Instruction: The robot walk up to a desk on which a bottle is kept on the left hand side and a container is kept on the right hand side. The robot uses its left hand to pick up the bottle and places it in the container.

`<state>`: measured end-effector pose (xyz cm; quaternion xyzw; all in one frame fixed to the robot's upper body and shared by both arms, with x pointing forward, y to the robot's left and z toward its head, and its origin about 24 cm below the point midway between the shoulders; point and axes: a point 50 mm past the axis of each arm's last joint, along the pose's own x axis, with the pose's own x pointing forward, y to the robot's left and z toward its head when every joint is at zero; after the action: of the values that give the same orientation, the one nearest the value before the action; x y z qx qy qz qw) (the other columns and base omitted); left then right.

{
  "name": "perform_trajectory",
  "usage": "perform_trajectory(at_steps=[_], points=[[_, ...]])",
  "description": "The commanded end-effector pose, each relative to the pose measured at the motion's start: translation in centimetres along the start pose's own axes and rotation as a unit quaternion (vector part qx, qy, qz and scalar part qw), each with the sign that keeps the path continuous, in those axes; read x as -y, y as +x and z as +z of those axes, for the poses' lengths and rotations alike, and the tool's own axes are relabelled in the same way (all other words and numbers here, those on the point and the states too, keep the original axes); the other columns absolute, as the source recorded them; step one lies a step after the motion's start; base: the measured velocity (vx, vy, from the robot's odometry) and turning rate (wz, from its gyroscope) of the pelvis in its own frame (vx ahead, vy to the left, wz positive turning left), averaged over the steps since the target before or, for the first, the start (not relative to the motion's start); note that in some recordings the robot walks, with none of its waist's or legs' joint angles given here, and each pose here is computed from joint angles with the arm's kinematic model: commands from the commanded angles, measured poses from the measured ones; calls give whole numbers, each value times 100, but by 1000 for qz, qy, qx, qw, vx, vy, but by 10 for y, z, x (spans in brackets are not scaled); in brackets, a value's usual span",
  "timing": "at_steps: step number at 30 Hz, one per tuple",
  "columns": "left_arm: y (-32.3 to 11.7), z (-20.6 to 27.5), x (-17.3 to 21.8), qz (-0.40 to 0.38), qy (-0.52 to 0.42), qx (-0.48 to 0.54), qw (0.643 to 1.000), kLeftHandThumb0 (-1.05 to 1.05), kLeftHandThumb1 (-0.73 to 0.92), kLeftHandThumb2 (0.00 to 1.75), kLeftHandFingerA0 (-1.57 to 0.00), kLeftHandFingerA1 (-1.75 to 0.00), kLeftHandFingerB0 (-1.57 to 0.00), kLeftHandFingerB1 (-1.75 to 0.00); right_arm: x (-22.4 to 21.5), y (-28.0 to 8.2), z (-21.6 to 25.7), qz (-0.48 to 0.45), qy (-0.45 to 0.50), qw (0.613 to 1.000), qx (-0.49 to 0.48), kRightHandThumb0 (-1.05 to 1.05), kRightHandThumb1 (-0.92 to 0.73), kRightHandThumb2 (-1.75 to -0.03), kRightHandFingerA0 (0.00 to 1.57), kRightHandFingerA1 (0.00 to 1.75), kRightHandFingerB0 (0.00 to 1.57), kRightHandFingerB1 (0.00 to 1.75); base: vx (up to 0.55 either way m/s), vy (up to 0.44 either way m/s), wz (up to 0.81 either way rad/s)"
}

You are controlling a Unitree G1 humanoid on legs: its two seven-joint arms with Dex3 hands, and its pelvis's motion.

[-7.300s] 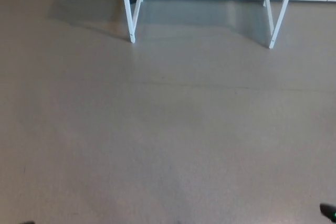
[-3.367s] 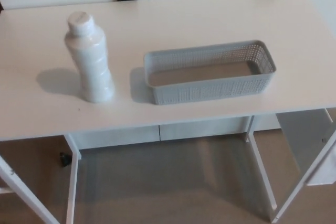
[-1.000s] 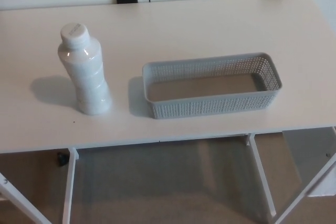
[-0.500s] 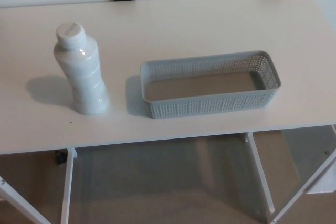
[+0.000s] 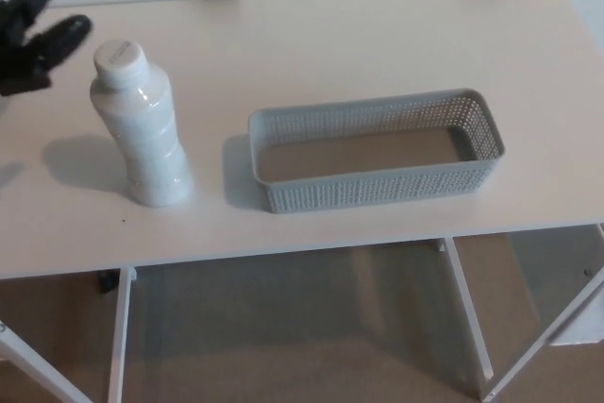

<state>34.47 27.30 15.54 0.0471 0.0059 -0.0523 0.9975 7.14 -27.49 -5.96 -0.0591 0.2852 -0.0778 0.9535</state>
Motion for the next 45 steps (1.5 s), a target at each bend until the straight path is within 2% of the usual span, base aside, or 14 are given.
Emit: perform_trajectory(at_steps=[1, 5, 11, 13, 30, 31, 32, 33, 38, 39, 40, 41, 45], points=[[2, -19, 3, 14, 16, -46, 999, -59, 38, 72, -7, -23, -6, -18, 2, 1, -3, -9, 8, 1000, -13, -21, -44, -89, 40, 62, 17, 50, 0, 0, 0], [-1, -34, 6, 6, -3, -63, 998, -52, 35, 73, 0, -23, 0, -21, 0, 0, -2, -10, 7, 1000, -11, -21, -44, -89, 40, 62, 16, 50, 0, 0, 0], [-8, -53, 8, -4, -19, -79, 997, -52, 35, 74, 0, -25, 0, -19, 2, -1, -2, -14, 10, 1000, -14, -19, -45, -89, 39, 61, 15, 50, 0, 0, 0], [-12, -60, 7, -8, -26, -87, 996, -54, 36, 74, 0, -20, 0, -18, 2, 0, -2, -16, 11, 1000, -13, -19, -43, -88, 41, 62, 17, 50, 0, 0, 0], [-36, -59, -2, -62, -18, -74, 995, -62, 38, 79, 0, -18, 0, -17, 0, 3, 4, -12, 17, 1000, -7, -20, -44, -89, 40, 62, 16, 50, 0, 0, 0], [-37, -58, -1, -66, -17, -73, 995, -68, 48, 55, 0, -23, 0, -15, 0, 3, 4, -12, 15, 1000, -7, -21, -44, -89, 38, 61, 15, 50, 0, 0, 0], [-37, -57, 0, -68, -16, -73, 995, -68, 48, 55, 0, -23, 0, -15, 0, 3, 4, -13, 14, 1000, -8, -21, -44, -89, 38, 61, 15, 50, 0, 0, 0], [-38, -58, 1, -71, -11, -73, 995, -63, 38, 79, 0, -16, 0, -16, 0, 3, 4, -13, 15, 1000, -9, -20, -44, -89, 39, 61, 16, 50, 0, 0, 0], [-39, -62, 6, -88, -4, -78, 993, -66, 39, 79, 0, -11, 0, -12, -1, 6, 4, -11, 19, 1000, -7, -21, -44, -89, 38, 61, 15, 50, 0, 0, 0], [-38, -63, 7, -89, -4, -78, 993, -69, 48, 55, 0, -13, 0, -9, -1, 7, 5, -8, 20, 1000, -2, -20, -44, -89, 38, 61, 15, 50, 0, 0, 0], [-37, -63, 8, -88, -4, -79, 993, -70, 48, 55, 0, -14, 0, -9, -2, 8, 6, -6, 19, 1000, 0, -22, -43, -88, 38, 61, 14, 50, 0, 0, 0], [-36, -65, 10, -88, -3, -81, 993, -65, 39, 79, 0, -13, 0, -13, -2, 9, 6, -7, 19, 1000, 0, -21, -43, -88, 38, 61, 14, 49, 0, 0, 0], [-31, -69, 14, -85, -5, -85, 993, -66, 40, 79, 0, -13, 0, -12, -6, 9, 9, -8, 17, 1000, 2, -21, -43, -89, 40, 62, 16, 50, 0, 0, 0]])
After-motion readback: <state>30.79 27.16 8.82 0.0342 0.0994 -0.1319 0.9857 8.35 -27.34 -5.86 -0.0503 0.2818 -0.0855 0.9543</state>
